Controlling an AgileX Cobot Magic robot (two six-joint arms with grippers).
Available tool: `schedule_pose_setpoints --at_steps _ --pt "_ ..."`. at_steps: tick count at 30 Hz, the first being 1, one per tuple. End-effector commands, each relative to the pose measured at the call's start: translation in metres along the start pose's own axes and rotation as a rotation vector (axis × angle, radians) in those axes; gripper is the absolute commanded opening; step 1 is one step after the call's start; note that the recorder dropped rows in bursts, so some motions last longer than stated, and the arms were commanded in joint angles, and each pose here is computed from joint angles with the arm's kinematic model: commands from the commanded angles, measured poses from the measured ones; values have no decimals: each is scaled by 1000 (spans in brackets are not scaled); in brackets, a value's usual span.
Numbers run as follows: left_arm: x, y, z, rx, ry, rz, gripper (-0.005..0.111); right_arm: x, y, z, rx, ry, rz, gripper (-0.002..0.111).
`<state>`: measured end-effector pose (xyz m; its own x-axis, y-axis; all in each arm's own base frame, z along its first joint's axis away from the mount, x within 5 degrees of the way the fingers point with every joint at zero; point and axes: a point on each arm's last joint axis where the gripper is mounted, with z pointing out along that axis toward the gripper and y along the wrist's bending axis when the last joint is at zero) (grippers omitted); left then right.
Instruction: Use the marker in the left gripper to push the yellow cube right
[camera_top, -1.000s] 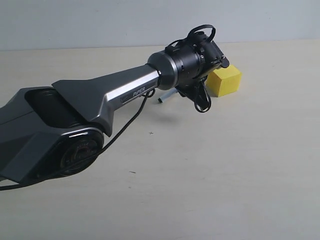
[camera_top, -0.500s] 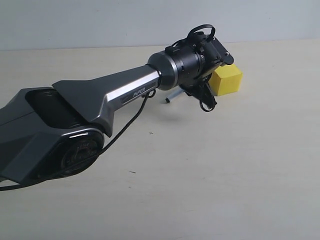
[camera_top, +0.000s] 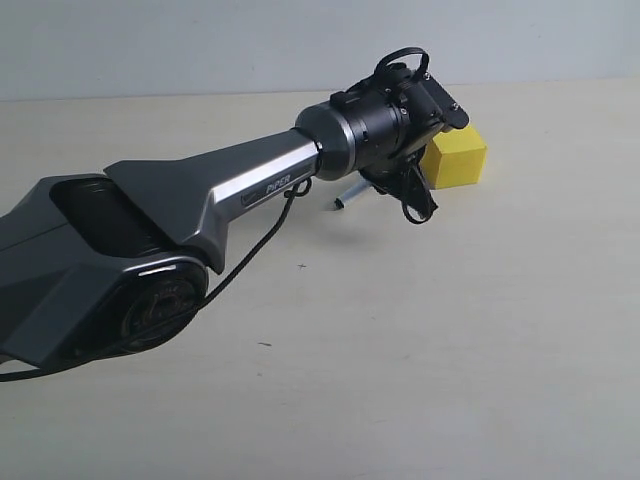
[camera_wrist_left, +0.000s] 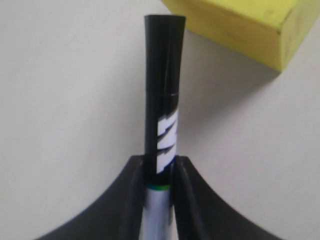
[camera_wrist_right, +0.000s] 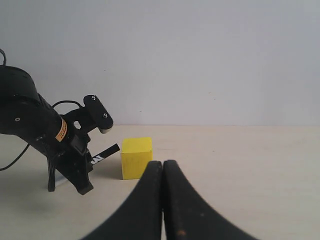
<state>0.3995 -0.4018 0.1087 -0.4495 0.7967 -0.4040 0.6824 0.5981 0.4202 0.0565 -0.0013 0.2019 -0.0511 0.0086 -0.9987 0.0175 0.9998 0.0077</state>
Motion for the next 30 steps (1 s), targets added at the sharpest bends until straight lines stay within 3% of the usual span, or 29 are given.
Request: schedule_pose_setpoints --at_steps 1,25,30 --pt "-4 -2 1 19 -50 -65 0 1 0 0 -1 -5 -2 0" --pt "-6 -8 1 76 -72 -77 0 1 0 0 -1 -5 -2 0" --pt "-10 4 -15 45 -60 -78 0 1 0 0 -1 -5 -2 0"
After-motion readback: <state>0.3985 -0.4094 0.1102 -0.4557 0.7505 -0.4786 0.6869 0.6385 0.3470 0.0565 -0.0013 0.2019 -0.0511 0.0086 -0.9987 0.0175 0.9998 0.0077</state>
